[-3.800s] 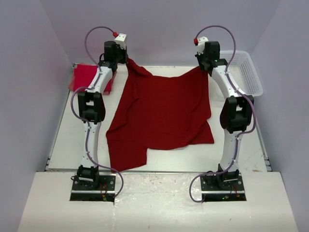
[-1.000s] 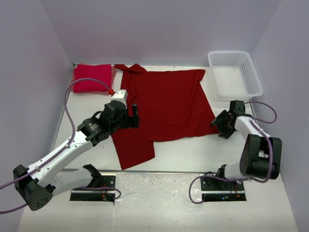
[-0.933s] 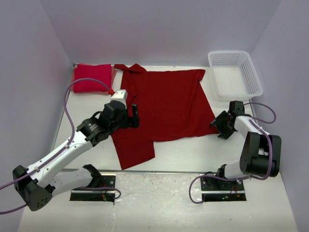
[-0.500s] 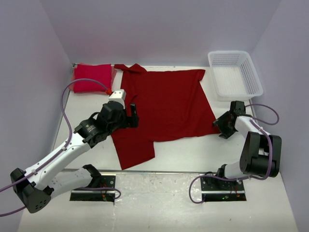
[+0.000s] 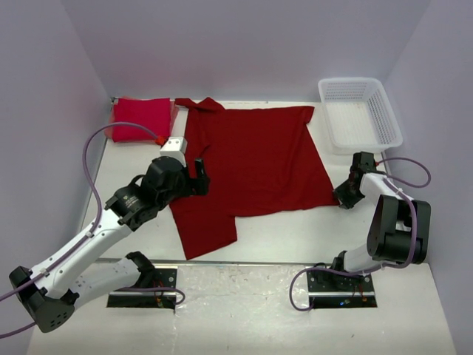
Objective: Fold and stack the t-shirts
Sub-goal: Flatten out the tshirt
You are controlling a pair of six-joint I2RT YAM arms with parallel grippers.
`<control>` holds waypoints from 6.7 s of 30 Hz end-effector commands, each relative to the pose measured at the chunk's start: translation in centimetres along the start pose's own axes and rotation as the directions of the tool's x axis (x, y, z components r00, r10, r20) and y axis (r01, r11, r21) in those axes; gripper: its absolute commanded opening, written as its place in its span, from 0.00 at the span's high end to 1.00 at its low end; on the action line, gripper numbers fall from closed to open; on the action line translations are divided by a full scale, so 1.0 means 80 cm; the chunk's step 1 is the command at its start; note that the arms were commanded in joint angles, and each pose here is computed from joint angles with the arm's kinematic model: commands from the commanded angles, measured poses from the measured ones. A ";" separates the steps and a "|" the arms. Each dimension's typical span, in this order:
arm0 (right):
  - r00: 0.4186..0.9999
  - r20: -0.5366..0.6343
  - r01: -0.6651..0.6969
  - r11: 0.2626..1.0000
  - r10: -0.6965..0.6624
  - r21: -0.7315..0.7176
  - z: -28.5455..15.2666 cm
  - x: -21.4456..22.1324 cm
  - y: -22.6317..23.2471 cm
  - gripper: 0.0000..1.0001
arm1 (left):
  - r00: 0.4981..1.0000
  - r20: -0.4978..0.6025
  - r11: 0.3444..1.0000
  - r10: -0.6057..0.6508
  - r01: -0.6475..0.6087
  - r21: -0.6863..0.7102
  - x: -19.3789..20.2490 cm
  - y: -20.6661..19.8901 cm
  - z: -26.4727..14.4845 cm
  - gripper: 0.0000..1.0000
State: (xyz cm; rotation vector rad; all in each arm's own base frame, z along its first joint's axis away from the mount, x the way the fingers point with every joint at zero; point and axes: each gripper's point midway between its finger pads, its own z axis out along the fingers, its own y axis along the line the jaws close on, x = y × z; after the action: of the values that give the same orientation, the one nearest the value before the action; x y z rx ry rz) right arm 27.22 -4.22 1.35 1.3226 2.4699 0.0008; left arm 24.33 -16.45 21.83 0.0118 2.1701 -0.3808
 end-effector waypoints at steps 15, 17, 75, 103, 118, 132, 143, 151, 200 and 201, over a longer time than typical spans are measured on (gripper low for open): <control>1.000 -0.008 0.013 1.000 -0.013 -0.020 0.003 0.000 0.006 1.00 | 0.999 -0.045 1.000 0.009 -0.008 0.013 0.019 0.001 0.001 0.00; 1.000 -0.022 0.011 0.999 -0.012 -0.034 0.006 0.004 0.007 1.00 | 0.999 -0.054 0.999 0.007 -0.005 0.034 0.024 -0.004 0.006 0.00; 0.906 0.311 0.415 0.754 -0.288 -0.509 -0.141 0.057 0.112 1.00 | 0.728 -0.637 0.841 -0.253 -0.161 -0.517 0.325 0.066 -0.020 0.48; 0.886 0.331 0.462 0.672 -0.325 -0.579 -0.163 0.084 0.124 1.00 | 0.696 -0.561 0.824 -0.448 0.079 -0.561 0.352 0.077 -0.025 0.47; 0.885 0.323 0.465 0.665 -0.334 -0.584 -0.160 0.088 0.128 1.00 | 0.742 -0.541 0.858 -0.396 0.090 -0.505 0.313 0.014 -0.028 0.47; 0.881 0.319 0.473 0.646 -0.349 -0.599 -0.162 0.095 0.130 1.00 | 0.777 -0.470 0.769 -0.419 0.029 -0.639 0.301 0.047 -0.058 0.30; 0.867 0.346 0.498 0.579 -0.359 -0.645 -0.184 0.108 0.135 1.00 | 0.773 -0.320 0.696 -0.548 0.209 -0.687 0.287 0.070 -0.037 0.45; 0.856 0.359 0.516 0.562 -0.372 -0.646 -0.189 0.115 0.135 1.00 | 0.754 -0.381 0.700 -0.535 0.143 -0.700 0.317 0.085 -0.024 0.46; 0.750 0.634 0.592 0.619 -0.189 -0.516 -0.335 -0.002 0.163 1.00 | 0.967 0.253 0.909 -0.022 0.125 -0.398 -0.128 0.000 -0.082 1.00; 0.741 0.646 0.596 0.622 -0.183 -0.507 -0.345 -0.008 0.164 1.00 | 0.957 0.289 0.920 -0.003 0.116 -0.373 -0.148 -0.003 -0.094 1.00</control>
State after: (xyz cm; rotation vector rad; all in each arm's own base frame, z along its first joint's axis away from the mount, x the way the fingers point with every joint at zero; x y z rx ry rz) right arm 29.47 8.60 24.45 0.3338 2.0091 0.4482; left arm 24.06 -16.75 28.52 -0.3704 2.1412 -0.0720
